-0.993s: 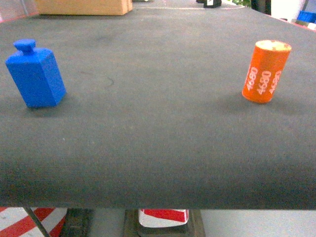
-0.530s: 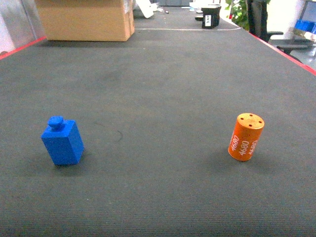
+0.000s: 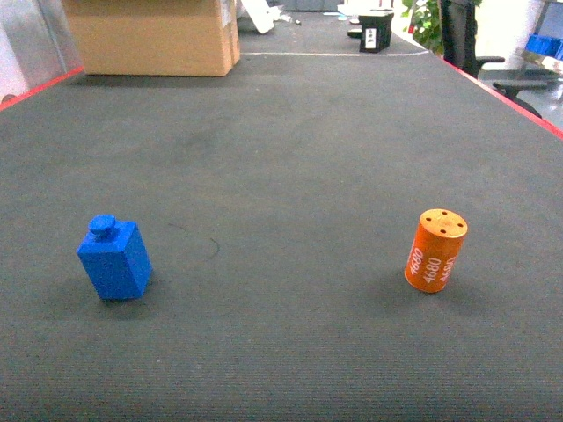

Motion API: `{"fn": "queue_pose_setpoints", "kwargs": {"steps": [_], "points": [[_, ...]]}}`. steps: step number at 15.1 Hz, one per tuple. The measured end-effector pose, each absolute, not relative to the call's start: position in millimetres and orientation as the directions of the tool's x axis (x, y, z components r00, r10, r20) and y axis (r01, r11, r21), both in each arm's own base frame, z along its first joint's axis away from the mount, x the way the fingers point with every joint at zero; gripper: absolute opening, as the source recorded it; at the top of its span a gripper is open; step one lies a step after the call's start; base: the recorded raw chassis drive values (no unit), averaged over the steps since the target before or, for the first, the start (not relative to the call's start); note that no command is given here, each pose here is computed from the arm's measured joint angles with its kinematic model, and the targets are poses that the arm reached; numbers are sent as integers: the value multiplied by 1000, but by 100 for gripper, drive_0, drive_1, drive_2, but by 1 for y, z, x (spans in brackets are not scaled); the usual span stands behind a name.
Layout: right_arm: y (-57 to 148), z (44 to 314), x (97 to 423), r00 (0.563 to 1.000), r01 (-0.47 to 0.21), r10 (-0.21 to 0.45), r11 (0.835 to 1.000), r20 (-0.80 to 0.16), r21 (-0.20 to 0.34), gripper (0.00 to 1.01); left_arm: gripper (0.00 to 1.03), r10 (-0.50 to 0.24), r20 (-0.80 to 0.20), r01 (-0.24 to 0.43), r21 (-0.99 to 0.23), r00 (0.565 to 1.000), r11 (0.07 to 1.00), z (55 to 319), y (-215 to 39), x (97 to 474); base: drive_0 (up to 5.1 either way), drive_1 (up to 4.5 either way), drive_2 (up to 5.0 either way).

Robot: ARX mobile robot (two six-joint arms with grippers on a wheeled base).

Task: Sort blue parts and orange caps into right shelf containers

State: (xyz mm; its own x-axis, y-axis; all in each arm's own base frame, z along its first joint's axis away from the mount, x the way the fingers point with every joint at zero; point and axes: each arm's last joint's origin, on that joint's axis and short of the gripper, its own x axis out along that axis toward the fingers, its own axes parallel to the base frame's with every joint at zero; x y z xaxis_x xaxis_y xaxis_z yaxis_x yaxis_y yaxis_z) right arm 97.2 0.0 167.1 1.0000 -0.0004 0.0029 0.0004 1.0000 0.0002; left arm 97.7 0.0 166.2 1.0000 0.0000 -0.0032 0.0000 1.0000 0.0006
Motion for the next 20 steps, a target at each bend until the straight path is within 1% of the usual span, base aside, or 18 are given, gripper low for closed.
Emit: {"fn": "queue_pose_setpoints", "kwargs": {"steps": [20], "points": [[0, 167, 97, 1000, 0, 0, 1000, 3, 0, 98, 98, 0, -4, 0, 0, 1000, 1000, 166, 0, 98, 0, 0, 0]]}}
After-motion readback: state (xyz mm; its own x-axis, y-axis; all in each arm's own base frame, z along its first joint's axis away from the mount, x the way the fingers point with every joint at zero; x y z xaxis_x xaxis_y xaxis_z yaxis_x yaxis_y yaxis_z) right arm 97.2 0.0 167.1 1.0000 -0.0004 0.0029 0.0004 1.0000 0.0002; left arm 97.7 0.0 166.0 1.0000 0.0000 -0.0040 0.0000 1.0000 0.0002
